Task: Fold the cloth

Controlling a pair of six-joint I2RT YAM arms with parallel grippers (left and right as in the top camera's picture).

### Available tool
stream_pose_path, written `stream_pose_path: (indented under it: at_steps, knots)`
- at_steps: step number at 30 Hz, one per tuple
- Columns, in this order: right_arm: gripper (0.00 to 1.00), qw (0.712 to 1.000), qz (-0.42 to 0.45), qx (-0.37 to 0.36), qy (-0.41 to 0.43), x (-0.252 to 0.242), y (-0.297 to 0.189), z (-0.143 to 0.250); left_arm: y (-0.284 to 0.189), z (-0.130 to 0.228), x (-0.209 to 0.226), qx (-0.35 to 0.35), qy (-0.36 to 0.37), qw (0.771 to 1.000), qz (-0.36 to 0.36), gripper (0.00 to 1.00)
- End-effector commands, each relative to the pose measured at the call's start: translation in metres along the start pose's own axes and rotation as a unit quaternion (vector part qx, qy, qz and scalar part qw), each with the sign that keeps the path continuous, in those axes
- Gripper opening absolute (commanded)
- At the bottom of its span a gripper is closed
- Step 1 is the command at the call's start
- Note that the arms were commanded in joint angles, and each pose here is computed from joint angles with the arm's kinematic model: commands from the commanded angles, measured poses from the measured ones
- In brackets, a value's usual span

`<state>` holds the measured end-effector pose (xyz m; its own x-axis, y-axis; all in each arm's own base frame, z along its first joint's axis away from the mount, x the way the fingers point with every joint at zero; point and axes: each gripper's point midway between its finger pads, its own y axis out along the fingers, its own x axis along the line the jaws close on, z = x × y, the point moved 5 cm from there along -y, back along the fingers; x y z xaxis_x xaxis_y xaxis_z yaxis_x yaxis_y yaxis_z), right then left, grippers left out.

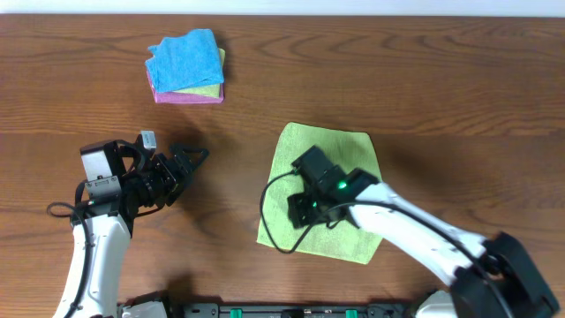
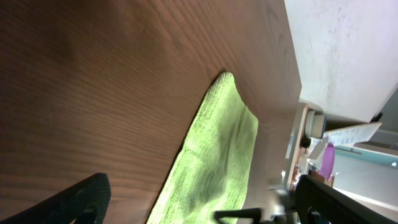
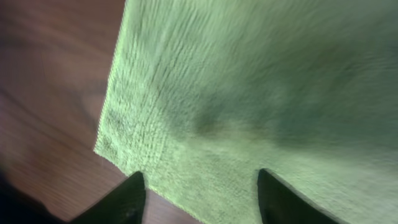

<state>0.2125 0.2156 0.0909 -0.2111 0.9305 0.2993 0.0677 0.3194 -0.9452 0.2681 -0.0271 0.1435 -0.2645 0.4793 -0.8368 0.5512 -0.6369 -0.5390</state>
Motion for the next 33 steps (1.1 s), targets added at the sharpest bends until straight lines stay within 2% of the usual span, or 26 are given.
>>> stream_pose_path:
  at_steps: [1,4,8,12,22,33]
  knots:
    - [0.66,0.997,0.011,-0.071,-0.011,-0.002,-0.039,-0.025,-0.004,-0.007,-0.010,-0.008,0.021,1.000,0.010,0.96]
    - [0.72,0.997,0.003,-0.061,-0.040,-0.003,-0.050,-0.019,-0.004,-0.007,-0.010,-0.007,0.021,1.000,0.011,0.96]
    - [0.71,0.997,0.015,-0.015,-0.077,-0.003,-0.043,-0.001,-0.004,-0.007,-0.010,-0.007,0.021,1.000,0.011,0.96]
    - [0.72,0.995,0.012,-0.011,-0.101,0.009,-0.030,0.000,-0.004,-0.007,-0.010,-0.008,0.021,1.000,0.011,0.96]
    - [0.75,0.992,0.032,0.046,-0.109,0.012,0.021,0.008,-0.005,-0.010,-0.014,-0.011,0.037,0.999,0.013,0.96]
    - [0.76,0.990,0.022,0.065,-0.124,0.024,0.038,0.017,-0.015,-0.020,-0.011,-0.030,0.026,0.999,0.021,0.96]
